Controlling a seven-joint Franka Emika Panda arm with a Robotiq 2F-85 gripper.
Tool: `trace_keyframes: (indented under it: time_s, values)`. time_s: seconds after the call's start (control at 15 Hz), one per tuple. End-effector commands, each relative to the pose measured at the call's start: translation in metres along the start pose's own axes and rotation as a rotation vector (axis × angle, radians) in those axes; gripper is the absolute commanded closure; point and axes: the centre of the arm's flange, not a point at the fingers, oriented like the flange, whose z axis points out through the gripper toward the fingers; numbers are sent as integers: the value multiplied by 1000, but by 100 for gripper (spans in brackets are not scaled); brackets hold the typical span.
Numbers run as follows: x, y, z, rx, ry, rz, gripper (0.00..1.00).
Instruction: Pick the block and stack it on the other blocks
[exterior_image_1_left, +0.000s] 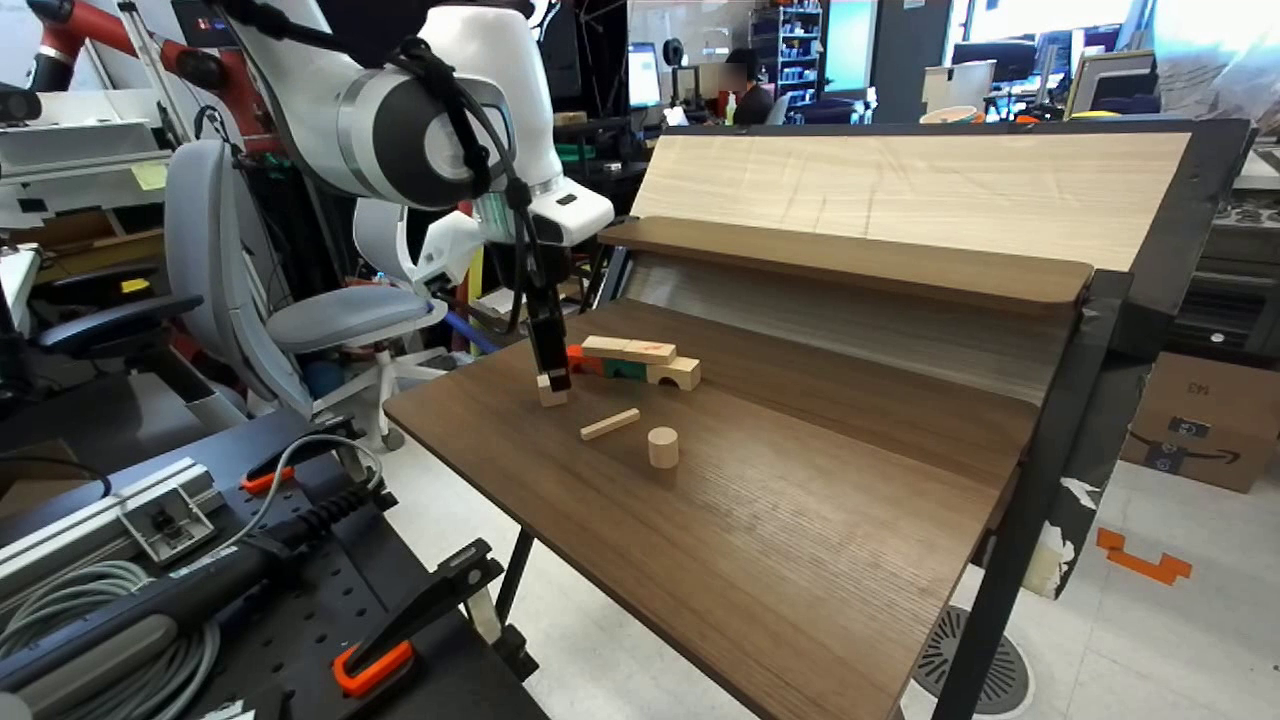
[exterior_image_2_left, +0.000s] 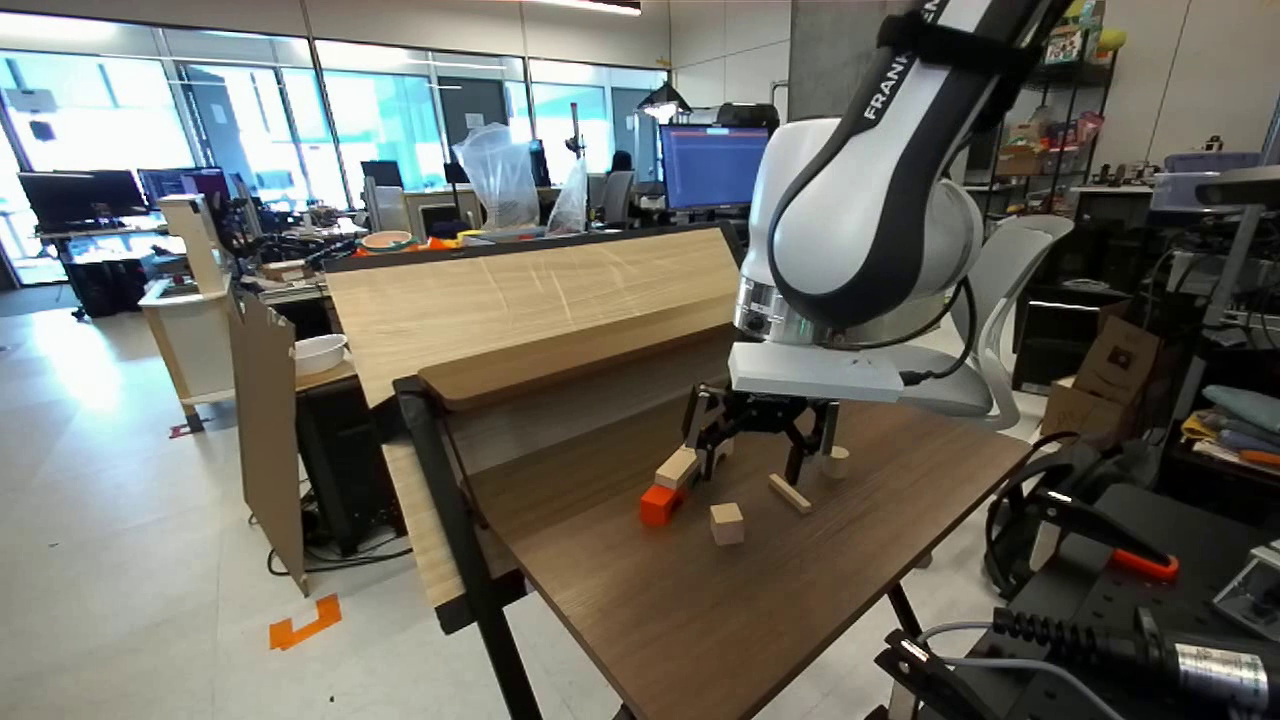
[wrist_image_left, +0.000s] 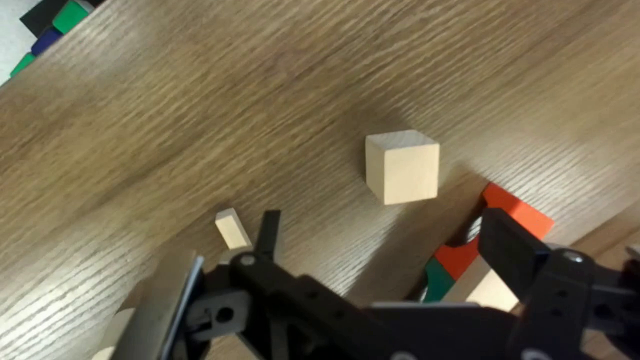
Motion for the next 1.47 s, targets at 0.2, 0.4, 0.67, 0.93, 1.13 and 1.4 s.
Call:
trace_keyframes:
  time_s: [0.2,0.4,0.67,0.93,1.13,1.4]
  values:
    - [6,-10,4,-59,28,-55,0]
    - [3,-10,10,-74,37,-57,0]
    - [3,-14,17,-76,46,-44,0]
    - [-1,-22,20,-70,41,-43,0]
    - [-6,-25,24,-75,35,-47,0]
    - [-10,-27,31,-91,31,-56,0]
